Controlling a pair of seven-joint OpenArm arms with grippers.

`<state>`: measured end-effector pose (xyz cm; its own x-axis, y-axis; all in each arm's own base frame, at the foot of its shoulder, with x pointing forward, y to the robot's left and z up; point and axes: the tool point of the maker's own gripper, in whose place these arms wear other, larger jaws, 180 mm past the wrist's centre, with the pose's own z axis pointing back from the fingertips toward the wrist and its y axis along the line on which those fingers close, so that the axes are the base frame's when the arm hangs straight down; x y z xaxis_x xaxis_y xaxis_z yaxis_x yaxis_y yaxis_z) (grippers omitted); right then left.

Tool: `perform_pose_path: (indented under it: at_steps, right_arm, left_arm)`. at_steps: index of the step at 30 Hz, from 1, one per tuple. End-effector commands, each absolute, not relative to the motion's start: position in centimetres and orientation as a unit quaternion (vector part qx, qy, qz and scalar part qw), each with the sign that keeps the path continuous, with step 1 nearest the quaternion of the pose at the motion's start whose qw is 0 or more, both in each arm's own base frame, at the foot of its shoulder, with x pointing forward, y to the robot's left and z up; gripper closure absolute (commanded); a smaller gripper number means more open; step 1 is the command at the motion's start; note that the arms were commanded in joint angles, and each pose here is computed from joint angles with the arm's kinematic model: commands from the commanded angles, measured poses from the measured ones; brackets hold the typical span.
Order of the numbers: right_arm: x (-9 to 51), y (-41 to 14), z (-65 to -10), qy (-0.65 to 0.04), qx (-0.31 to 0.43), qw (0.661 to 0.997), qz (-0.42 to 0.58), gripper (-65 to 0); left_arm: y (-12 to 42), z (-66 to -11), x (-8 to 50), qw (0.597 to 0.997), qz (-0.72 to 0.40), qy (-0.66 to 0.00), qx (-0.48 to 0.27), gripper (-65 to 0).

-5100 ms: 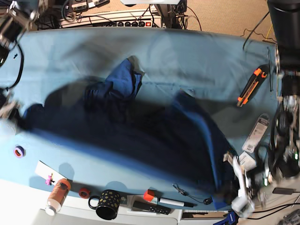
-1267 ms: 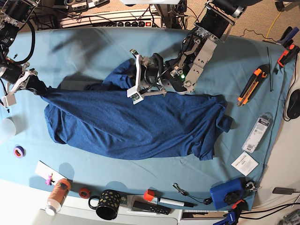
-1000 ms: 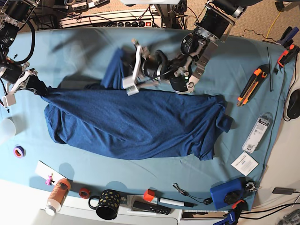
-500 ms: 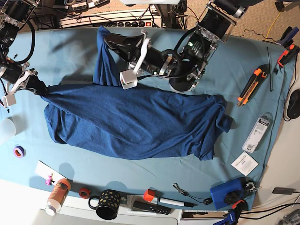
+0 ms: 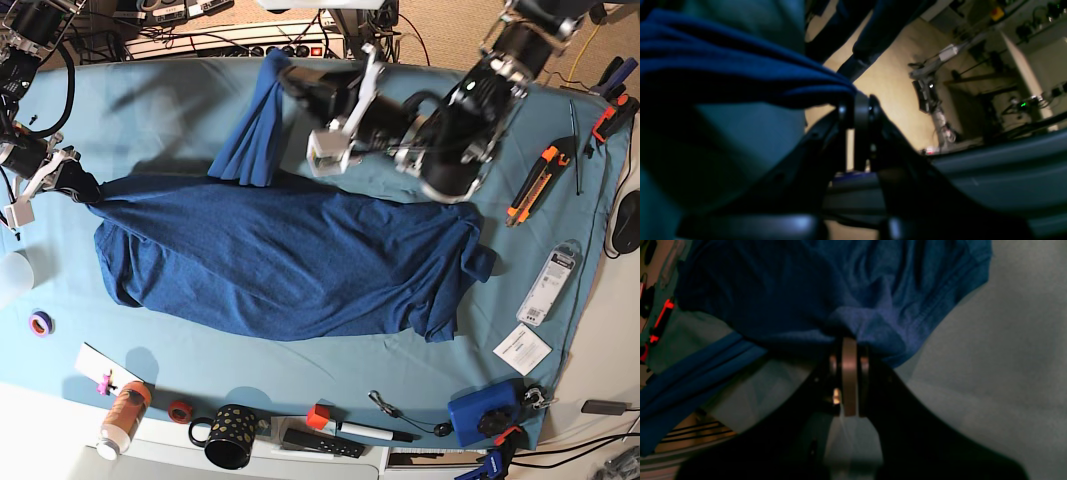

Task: Layout the t-shirt on the table in an organized manner, then fold the t-shirt properly
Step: 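Pull the grasped sleeve with the left gripper away from the right gripper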

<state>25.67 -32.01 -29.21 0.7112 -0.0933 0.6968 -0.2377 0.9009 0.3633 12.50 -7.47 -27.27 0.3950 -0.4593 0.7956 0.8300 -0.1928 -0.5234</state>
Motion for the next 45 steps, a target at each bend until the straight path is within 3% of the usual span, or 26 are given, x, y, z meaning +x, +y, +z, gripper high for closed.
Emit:
perform_pose_path:
  at_steps: [1,11,27,40,45]
  right_arm:
    - [26.5,-32.5,-27.4,-0.402,0.212,0.889,0.051,0.0]
    - [26.5,-32.5,-27.4,-0.402,0.212,0.889,0.051,0.0]
    - [26.3,-32.9,-27.8,-0.393,0.198,0.896,0.051,0.0]
    - [25.7,-34.3,-29.3,-0.363,0.152,0.918,0.050,0.0]
    - [25.7,-34.3,-29.2,-0.363,0.153,0.918,0.050,0.0]
  left_arm:
    - [-7.4,-25.8,12.0,0.596,-0.527,-0.179,-0.579,0.0]
    - [-3.5,-22.4,7.6,0.570,-0.587,-0.223,-0.530,0.0]
    - [8.0,-19.2,18.5,0.718,-0.456,-0.426,-0.308,0.0]
    - [16.8,-15.0,22.0,0.752,-0.367,-0.526,-0.150,0.0]
    - [19.9,-12.2,22.9,0.743,-0.335,-0.574,-0.086,0.0]
